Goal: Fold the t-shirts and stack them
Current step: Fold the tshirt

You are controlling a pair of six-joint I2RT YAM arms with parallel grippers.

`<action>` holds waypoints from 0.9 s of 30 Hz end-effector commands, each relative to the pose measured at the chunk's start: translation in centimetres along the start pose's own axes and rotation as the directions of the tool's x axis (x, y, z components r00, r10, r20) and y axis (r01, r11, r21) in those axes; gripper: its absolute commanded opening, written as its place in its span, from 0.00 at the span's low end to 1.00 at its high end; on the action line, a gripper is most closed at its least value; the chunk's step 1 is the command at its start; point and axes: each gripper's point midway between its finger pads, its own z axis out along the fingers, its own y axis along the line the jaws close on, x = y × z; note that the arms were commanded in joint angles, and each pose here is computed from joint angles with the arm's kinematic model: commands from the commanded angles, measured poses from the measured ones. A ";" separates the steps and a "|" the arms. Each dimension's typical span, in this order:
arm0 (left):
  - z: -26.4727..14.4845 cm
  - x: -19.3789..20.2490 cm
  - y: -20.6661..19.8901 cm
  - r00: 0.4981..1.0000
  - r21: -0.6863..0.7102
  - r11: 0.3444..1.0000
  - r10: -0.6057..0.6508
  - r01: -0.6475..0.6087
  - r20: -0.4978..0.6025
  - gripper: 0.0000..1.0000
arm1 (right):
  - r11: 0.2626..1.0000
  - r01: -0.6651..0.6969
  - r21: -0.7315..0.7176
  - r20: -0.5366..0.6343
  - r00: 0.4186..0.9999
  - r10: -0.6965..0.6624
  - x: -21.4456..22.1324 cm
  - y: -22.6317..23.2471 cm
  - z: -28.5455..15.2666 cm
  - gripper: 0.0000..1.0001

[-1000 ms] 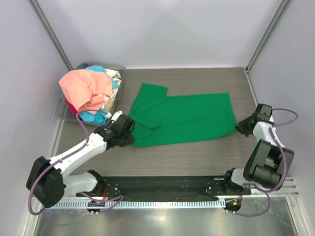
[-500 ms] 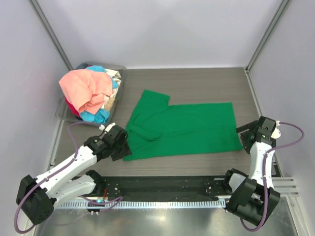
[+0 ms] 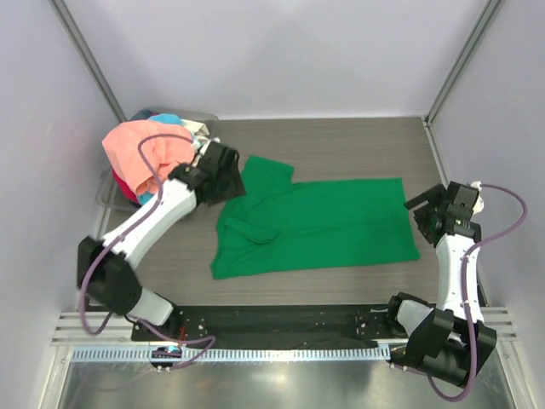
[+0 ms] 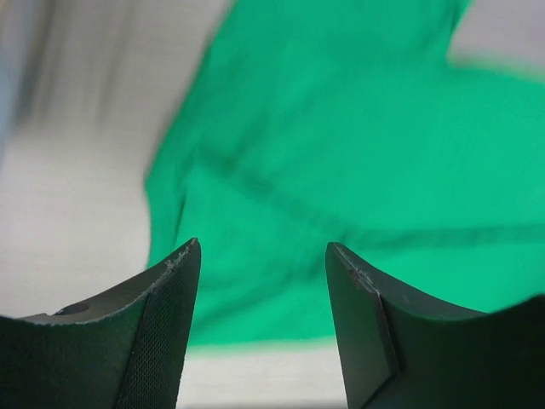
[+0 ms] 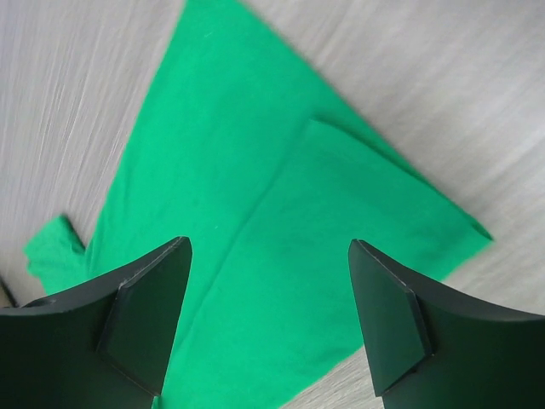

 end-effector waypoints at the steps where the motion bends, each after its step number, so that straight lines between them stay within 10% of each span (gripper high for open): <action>1: 4.7 -6.7 -2.1 0.998 0.054 0.998 0.021 -0.025 0.062 0.61 | 0.986 0.112 -0.122 0.052 0.993 -0.107 -1.0 3.6 -0.6 0.81; 10: 16.4 -15.7 -6.3 0.993 0.126 0.986 0.107 -0.112 0.042 0.59 | 0.949 0.217 -0.230 0.004 0.975 -0.222 1.8 6.6 0.0 0.82; 27: 27.4 -10.2 -6.0 0.983 0.160 0.982 0.123 -0.101 -0.133 0.63 | 0.933 0.254 -0.256 -0.015 0.964 -0.267 2.9 7.2 1.4 0.82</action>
